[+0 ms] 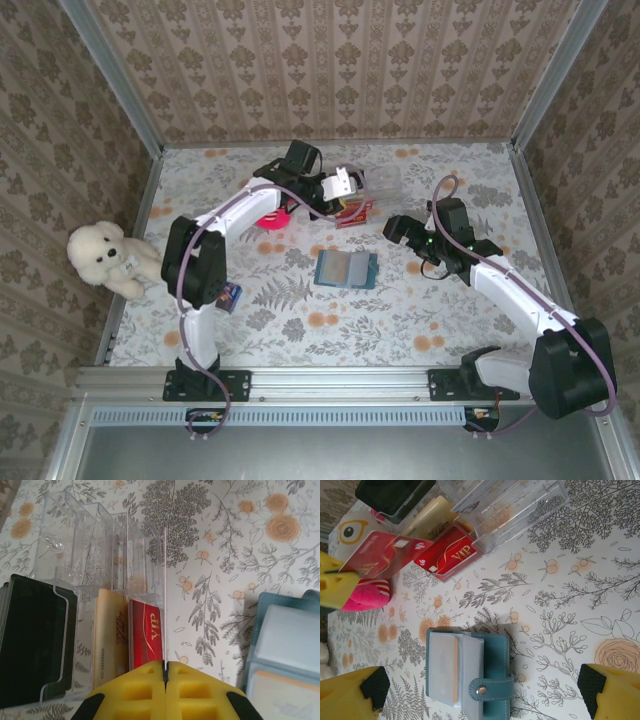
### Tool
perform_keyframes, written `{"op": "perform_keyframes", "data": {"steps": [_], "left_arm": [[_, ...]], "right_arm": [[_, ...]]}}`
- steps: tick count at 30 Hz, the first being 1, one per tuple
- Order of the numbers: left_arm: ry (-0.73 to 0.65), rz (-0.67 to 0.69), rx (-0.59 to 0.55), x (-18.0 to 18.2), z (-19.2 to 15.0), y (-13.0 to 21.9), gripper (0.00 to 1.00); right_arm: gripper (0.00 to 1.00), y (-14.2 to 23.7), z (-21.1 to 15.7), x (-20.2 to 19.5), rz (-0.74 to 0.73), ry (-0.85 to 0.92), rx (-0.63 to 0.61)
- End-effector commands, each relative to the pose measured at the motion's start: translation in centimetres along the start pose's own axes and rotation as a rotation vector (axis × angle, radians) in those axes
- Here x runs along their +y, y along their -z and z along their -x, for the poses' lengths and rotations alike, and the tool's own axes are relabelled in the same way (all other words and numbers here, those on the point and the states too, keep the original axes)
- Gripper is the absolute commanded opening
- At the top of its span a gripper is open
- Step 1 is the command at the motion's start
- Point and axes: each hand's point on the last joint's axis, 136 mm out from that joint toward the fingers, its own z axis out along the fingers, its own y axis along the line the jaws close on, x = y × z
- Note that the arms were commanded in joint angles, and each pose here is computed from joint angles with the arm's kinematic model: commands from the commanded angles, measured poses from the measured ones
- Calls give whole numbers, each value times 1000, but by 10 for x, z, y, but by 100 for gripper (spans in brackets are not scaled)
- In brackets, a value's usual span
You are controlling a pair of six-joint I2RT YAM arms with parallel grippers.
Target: Take the credit cards out of the card holder
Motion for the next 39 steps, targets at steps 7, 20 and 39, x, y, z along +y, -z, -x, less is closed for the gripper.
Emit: {"op": "perform_keyframes", "data": {"steps": [7,20,39], "left_arm": [[-65,-14,69,21,-26,-19,0],[109,7,82,23,-34,-28,0],[150,84,127,30,-37,-29,0]], "right_arm": [[100,2,-13,-6,3,-4,42],[100,1,-17,0,37,-20,70],[100,-9,-18,-1,43,-53,88]]}}
